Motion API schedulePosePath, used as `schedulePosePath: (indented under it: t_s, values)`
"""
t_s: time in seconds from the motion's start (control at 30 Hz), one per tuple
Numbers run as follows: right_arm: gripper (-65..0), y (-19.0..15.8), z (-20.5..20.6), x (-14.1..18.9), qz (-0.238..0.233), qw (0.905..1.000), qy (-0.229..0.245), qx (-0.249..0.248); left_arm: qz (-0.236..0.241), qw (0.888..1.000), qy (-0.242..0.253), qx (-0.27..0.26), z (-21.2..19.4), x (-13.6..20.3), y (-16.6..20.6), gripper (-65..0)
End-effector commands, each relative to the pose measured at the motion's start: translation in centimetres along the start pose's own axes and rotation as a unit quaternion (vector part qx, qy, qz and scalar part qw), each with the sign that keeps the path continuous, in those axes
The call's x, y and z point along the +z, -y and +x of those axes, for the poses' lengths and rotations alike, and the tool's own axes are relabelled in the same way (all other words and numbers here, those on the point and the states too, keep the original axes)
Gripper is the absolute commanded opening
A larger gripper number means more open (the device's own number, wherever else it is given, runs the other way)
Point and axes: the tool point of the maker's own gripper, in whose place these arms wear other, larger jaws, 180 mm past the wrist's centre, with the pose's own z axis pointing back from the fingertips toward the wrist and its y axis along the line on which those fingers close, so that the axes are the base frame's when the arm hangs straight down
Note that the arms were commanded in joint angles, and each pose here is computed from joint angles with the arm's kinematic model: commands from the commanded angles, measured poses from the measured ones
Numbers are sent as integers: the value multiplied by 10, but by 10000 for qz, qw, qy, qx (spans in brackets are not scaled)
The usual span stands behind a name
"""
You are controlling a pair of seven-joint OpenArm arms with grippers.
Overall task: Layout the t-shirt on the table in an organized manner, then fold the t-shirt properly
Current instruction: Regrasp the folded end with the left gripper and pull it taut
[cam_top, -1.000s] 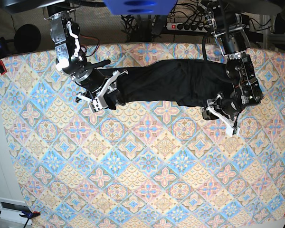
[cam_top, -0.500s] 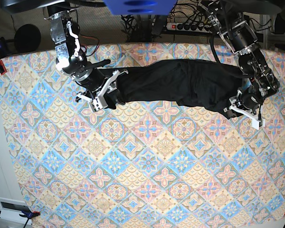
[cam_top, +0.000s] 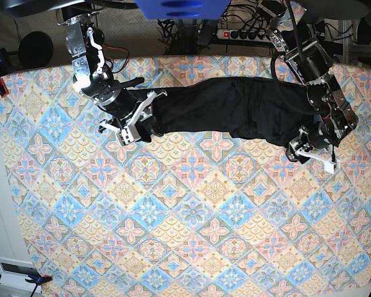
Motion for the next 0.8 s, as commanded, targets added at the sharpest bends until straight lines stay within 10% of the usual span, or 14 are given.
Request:
schedulePosePath:
  t_s: [0.0,0.33,0.77]
  values:
    - [-457,-2,18,3,41,9995,305,64,-136,9998,24,-146,7,0,14,-292]
    - [-457,-2,21,4,46,9994,339,80,-327,9943,-375,-944,-13,-13,51,-650]
    - [-457,-2,21,4,39,9994,341,79,-1722,9707,-177,-1665,-13,57,138,-641]
